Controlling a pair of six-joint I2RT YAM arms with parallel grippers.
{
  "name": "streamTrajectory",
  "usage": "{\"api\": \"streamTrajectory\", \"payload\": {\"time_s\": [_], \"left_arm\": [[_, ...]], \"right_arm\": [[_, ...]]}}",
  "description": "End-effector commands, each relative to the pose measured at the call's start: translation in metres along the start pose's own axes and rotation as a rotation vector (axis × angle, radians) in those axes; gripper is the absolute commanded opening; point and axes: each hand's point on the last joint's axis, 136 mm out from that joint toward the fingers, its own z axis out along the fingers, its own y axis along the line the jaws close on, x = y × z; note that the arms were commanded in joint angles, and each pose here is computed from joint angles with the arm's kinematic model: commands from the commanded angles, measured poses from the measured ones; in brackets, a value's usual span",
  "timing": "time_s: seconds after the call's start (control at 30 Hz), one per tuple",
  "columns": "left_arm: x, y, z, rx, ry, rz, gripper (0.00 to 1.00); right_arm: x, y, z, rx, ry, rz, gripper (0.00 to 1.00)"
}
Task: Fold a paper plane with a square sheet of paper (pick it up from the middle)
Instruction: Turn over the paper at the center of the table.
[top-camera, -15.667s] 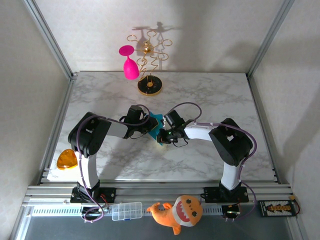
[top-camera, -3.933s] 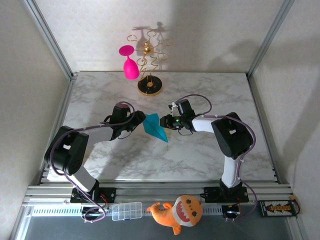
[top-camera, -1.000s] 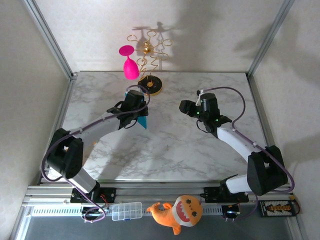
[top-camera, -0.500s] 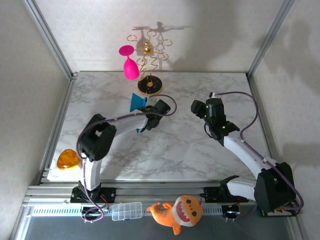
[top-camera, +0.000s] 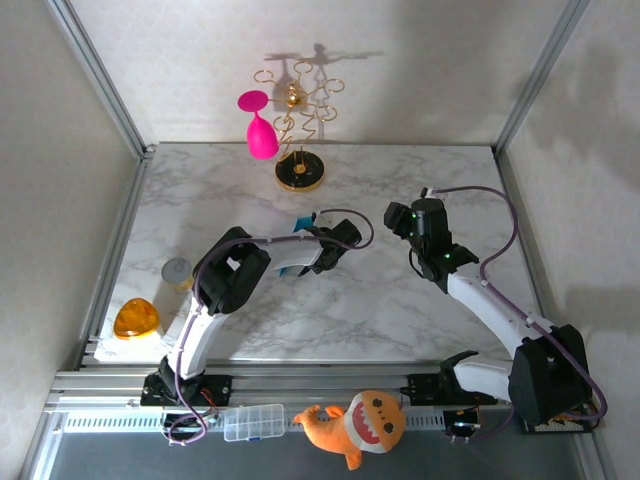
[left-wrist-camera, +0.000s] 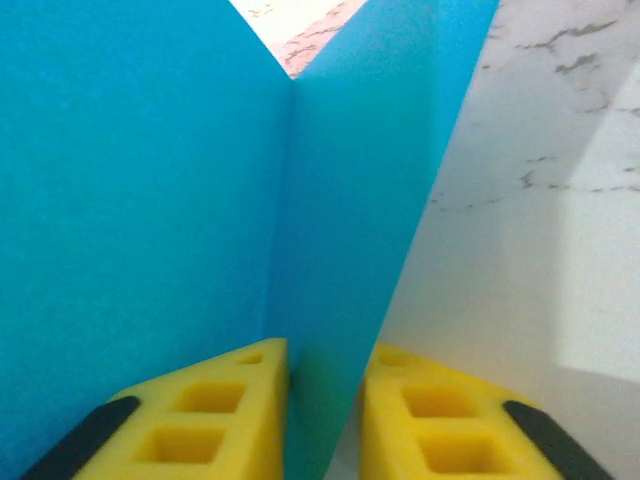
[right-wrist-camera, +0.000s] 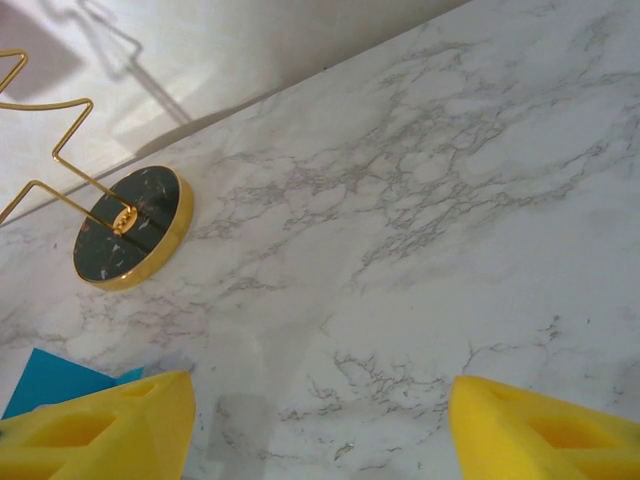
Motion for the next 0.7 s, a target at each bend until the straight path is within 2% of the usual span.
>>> {"api": "streamTrajectory", "payload": {"time_s": [0.0, 0.23, 0.53, 0.67], "left_arm": [[0.002, -0.028, -0.016, 0.153, 0.036, -0.055, 0.29], [-0.007, -0.059, -0.044, 0.411, 0.069, -0.206, 0.36], [-0.023, -0.099, -0.138, 1.001, 0.117, -0.392, 0.41], [-0.02, -0.07, -0.144, 1.004, 0.099, -0.43, 0.41]], "right_arm": [[0.001, -0.005, 0.003, 0.017, -0.005, 0.023, 0.68], [0.004, -0.007, 0.005, 0.025, 0.0, 0.039, 0.68], [0.005, -0.009, 0.006, 0.028, 0.003, 0.057, 0.68], [0.011, -0.004, 0.009, -0.001, 0.03, 0.054, 0.69]]}}
